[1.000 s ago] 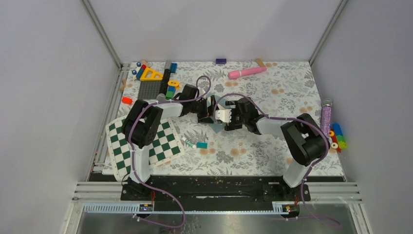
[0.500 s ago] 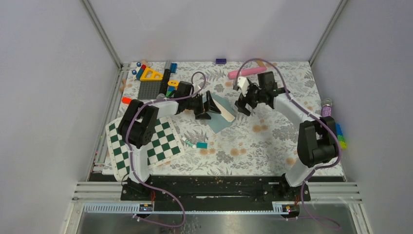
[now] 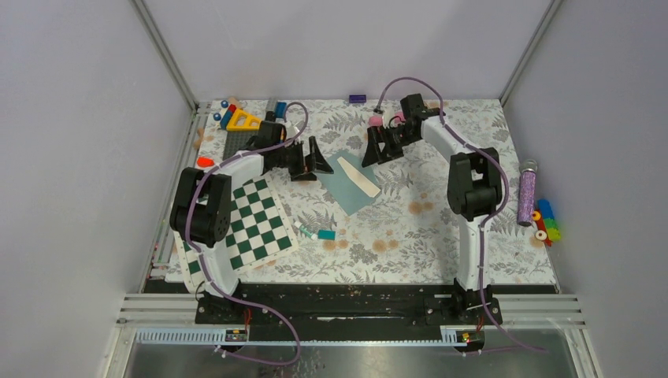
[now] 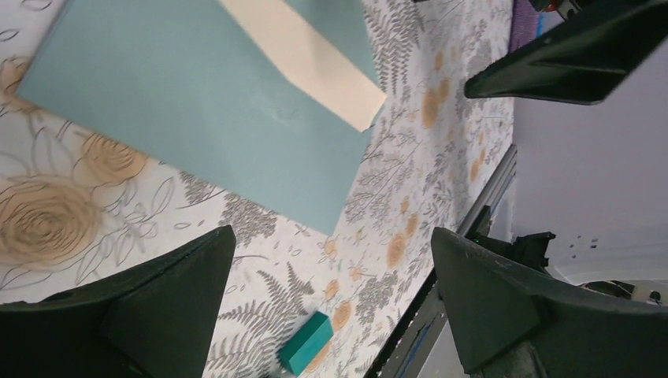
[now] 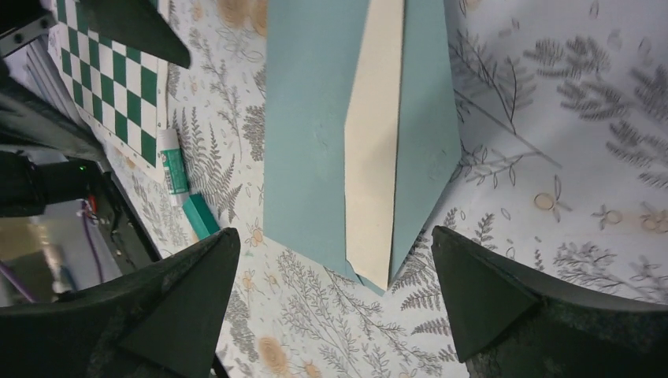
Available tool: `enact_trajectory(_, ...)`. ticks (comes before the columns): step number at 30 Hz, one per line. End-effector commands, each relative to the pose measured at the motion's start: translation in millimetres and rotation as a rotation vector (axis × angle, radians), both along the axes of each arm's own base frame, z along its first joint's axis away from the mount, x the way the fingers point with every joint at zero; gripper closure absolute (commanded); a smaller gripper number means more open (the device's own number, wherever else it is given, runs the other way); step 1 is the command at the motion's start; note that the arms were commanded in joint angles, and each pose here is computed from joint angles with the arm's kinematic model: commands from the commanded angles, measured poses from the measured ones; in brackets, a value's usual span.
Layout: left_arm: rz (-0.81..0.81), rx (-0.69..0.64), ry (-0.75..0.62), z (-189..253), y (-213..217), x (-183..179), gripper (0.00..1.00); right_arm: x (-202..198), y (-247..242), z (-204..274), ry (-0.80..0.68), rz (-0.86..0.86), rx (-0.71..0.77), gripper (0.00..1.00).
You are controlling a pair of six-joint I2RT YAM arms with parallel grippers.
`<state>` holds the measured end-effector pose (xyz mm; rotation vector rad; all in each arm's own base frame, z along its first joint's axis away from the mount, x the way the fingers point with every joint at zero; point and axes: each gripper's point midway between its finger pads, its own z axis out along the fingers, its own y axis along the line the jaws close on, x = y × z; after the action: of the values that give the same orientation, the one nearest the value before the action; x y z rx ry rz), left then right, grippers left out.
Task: Place the letter into the envelope and seal it
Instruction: Pick up the envelope from the center of the board.
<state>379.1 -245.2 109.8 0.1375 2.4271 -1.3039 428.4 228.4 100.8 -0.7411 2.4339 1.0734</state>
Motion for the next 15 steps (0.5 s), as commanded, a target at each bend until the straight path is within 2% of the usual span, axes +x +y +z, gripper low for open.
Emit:
enact_trajectory(1,-0.013,0.057,-0.02,-13,13,-7,0.01,-9,3,-15,0.192,-0.106,-0.023,0.0)
enact_trajectory(15,0.03,0.132,0.077,-66,14,-19,0.01,-25,10,-64,0.414,-0.177,-0.075,0.0)
